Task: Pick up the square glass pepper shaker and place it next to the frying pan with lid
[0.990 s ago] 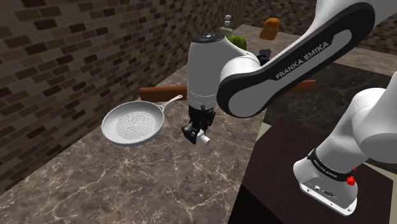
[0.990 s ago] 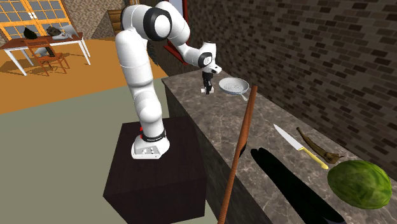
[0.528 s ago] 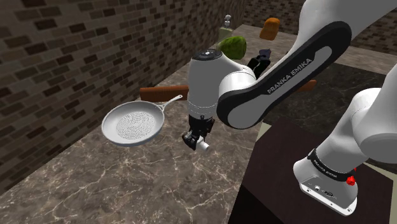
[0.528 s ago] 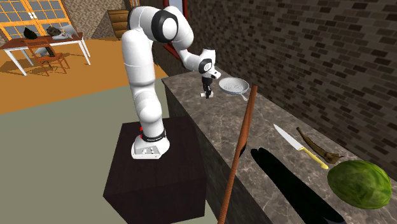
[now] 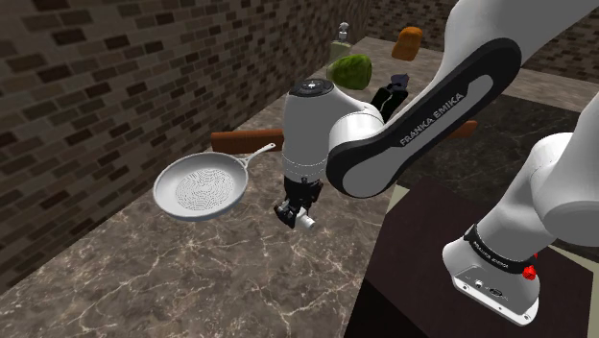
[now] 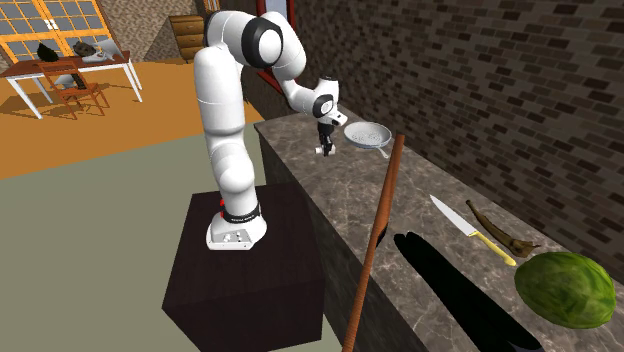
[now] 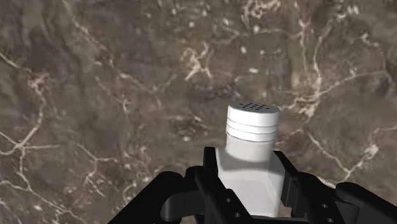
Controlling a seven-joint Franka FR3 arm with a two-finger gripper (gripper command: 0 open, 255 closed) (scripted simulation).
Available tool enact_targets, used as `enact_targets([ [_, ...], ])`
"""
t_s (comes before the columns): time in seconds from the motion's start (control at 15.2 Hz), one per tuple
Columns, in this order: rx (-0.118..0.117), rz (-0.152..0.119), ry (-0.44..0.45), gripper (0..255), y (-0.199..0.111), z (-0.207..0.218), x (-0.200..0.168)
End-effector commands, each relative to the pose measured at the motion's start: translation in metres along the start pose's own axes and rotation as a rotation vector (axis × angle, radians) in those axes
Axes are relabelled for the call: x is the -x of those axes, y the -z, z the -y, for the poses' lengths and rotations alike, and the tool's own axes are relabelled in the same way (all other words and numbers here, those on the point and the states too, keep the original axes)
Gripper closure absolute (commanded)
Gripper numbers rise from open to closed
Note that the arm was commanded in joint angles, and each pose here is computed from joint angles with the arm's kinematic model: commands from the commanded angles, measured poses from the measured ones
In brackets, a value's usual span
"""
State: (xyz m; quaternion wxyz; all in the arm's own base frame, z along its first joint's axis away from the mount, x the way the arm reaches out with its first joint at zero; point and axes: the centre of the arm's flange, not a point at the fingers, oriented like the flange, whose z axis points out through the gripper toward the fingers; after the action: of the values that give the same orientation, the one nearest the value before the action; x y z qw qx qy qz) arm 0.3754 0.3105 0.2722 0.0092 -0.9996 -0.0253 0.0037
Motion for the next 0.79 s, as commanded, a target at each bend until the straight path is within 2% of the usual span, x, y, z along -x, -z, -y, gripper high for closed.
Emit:
enact_targets([
  [0.0,0.000,0.000,0.000,0,0.000,0.000,0.000],
  [0.33,0.000,0.000,0.000,0,0.000,0.000,0.000],
  [0.59,0.000,0.000,0.000,0,0.050,0.000,0.000],
  [0.73,0.000,0.000,0.000,0,0.050,0.000,0.000],
])
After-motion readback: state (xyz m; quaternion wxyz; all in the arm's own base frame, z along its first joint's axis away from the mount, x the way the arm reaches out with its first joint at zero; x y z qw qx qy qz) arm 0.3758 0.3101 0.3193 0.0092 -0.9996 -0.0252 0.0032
